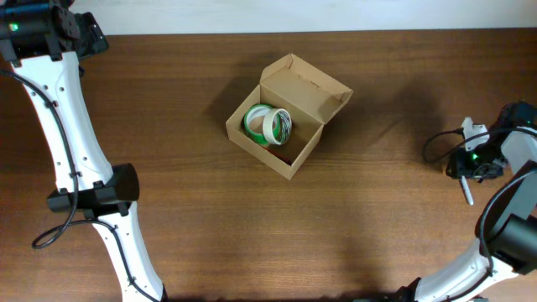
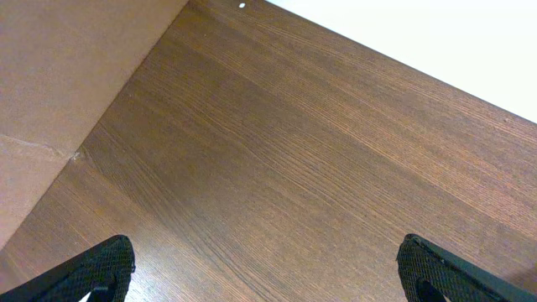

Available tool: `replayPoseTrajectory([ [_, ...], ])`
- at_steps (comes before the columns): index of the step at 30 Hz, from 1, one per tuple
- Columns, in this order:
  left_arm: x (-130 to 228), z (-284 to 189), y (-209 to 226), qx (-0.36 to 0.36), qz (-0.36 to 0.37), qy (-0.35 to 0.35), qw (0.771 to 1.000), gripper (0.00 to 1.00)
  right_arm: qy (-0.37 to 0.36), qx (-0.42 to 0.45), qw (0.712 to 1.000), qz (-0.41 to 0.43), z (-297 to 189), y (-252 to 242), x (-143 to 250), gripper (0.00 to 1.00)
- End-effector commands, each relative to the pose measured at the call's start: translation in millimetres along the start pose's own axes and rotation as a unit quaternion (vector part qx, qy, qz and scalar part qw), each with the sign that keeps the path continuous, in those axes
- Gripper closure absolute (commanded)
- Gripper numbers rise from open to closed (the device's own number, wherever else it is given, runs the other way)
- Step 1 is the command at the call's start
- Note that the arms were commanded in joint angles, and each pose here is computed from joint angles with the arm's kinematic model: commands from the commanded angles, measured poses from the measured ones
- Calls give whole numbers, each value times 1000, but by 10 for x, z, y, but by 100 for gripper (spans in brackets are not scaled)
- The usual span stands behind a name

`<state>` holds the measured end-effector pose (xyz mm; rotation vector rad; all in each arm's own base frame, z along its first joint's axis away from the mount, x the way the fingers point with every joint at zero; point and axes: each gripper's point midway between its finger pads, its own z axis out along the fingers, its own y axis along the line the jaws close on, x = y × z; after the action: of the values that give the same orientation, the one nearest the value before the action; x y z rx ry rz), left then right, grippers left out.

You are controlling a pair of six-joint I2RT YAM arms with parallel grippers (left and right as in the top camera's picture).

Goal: Pack container
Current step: 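Grasp the black marker with the right gripper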

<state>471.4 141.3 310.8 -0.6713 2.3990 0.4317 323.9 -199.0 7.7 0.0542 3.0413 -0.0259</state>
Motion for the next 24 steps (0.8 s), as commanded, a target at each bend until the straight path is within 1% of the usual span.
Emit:
replayPoseTrajectory([
  [1, -57, -142, 73, 0, -2, -17, 1000, 0, 23, 9, 1000, -5, 117, -28, 71, 47],
  [4, -57, -142, 73, 0, -2, -17, 1000, 0, 25, 14, 1000, -5, 130, -52, 71, 47],
  [5, -57, -142, 73, 0, -2, -17, 1000, 0, 24, 15, 1000, -5, 130, -58, 72, 49],
  [8, -57, -142, 74, 0, -2, -17, 1000, 0, 28, 20, 999, -1, 135, -97, 98, 64],
  [11, -57, -142, 73, 0, -2, -17, 1000, 0, 33, 25, 999, 13, 146, -135, 128, 72],
  [13, -57, -142, 73, 0, -2, -17, 1000, 0, 37, 23, 999, 16, 164, -142, 152, 84],
  [14, -57, -142, 73, 0, -2, -17, 1000, 0, 38, 22, 999, 16, 171, -140, 158, 88],
  [17, -57, -142, 73, 0, -2, -17, 1000, 0, 37, 23, 999, 28, 176, -145, 151, 95],
  [21, -57, -142, 73, 0, -2, -17, 1000, 0, 29, 21, 998, 46, 168, -141, 115, 96],
  [24, -57, -142, 73, 0, -2, -17, 1000, 0, -11, -19, 998, 60, 59, -35, -96, 96],
])
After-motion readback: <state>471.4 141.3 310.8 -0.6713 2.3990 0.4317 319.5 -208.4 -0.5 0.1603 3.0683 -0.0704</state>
